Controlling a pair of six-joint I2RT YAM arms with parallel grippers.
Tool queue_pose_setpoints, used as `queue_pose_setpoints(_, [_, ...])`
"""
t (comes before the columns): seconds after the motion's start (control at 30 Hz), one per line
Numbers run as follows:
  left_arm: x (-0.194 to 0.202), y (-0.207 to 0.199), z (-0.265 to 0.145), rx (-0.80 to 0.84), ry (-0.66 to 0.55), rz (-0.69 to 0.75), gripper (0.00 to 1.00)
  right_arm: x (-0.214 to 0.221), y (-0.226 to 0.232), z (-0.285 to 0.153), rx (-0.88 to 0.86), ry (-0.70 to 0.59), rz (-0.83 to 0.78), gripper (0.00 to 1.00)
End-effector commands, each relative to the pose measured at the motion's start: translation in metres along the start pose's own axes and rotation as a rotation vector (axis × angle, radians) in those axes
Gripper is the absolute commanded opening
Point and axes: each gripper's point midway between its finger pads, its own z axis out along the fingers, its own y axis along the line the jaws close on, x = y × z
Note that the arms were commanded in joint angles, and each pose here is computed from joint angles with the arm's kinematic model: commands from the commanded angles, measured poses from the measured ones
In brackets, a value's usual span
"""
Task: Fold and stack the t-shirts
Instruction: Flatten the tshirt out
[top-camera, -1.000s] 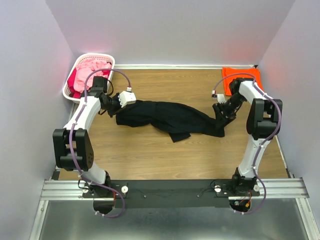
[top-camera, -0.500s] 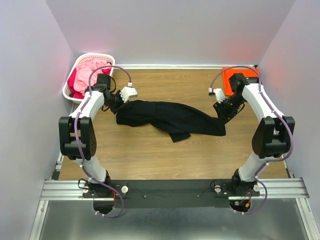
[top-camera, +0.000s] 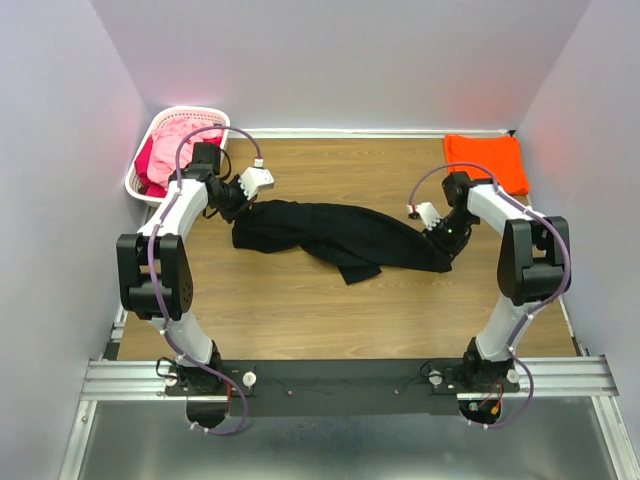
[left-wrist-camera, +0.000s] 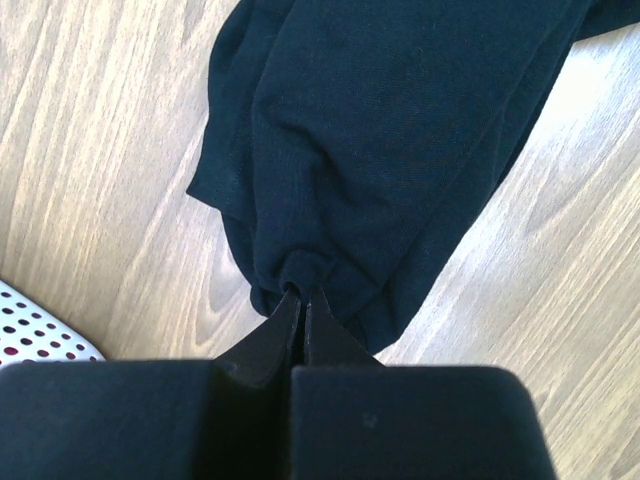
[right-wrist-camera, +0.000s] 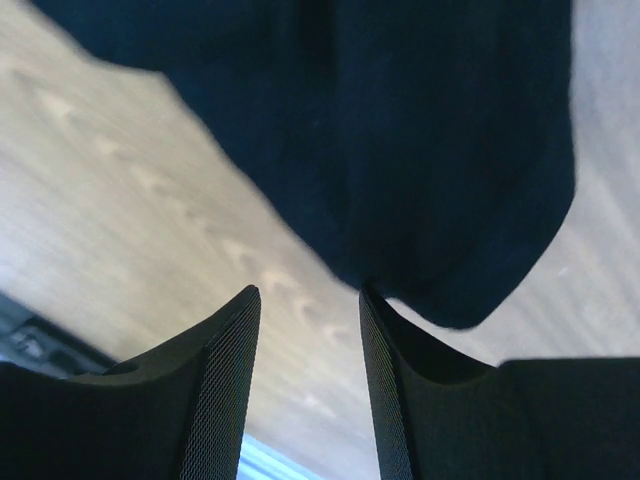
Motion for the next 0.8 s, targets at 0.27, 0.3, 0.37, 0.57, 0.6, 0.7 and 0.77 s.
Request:
queue_pose_setpoints(0.27, [-0.004, 0.005, -0.003, -0.028, 0.006, 0.017, 0.0, 0.009, -0.021, 0.04, 0.059, 0.062, -0.056, 0.61])
queue_pose_setpoints(0.3, [-0.005, 0.005, -0.004, -0.028, 0.004, 0.017, 0.0, 0.012, -0.019, 0.043, 0.052, 0.069, -0.057, 0.61])
queue_pose_setpoints(0.37, [-0.006, 0.006, -0.005, -0.032, 0.001, 0.018, 0.0, 0.016, -0.017, 0.047, 0.049, 0.079, -0.066, 0.6])
queue_pose_setpoints(0.57, [-0.026, 0.015, -0.015, -0.072, -0.054, 0.013, 0.0, 0.035, -0.014, 0.062, 0.082, 0.121, -0.061, 0.23])
queue_pose_setpoints(0.6, [-0.036, 0.016, -0.022, -0.08, -0.082, 0.025, 0.0, 0.029, -0.019, 0.06, 0.095, 0.11, -0.056, 0.09])
queue_pose_setpoints(0.7, [-0.072, 0.005, -0.057, -0.073, -0.189, 0.149, 0.0, 0.012, -0.026, 0.048, 0.122, 0.064, -0.019, 0.01])
queue_pose_setpoints(0.77, [-0.077, -0.018, -0.075, -0.034, -0.207, 0.233, 0.0, -0.002, -0.031, 0.03, 0.149, 0.022, -0.014, 0.0])
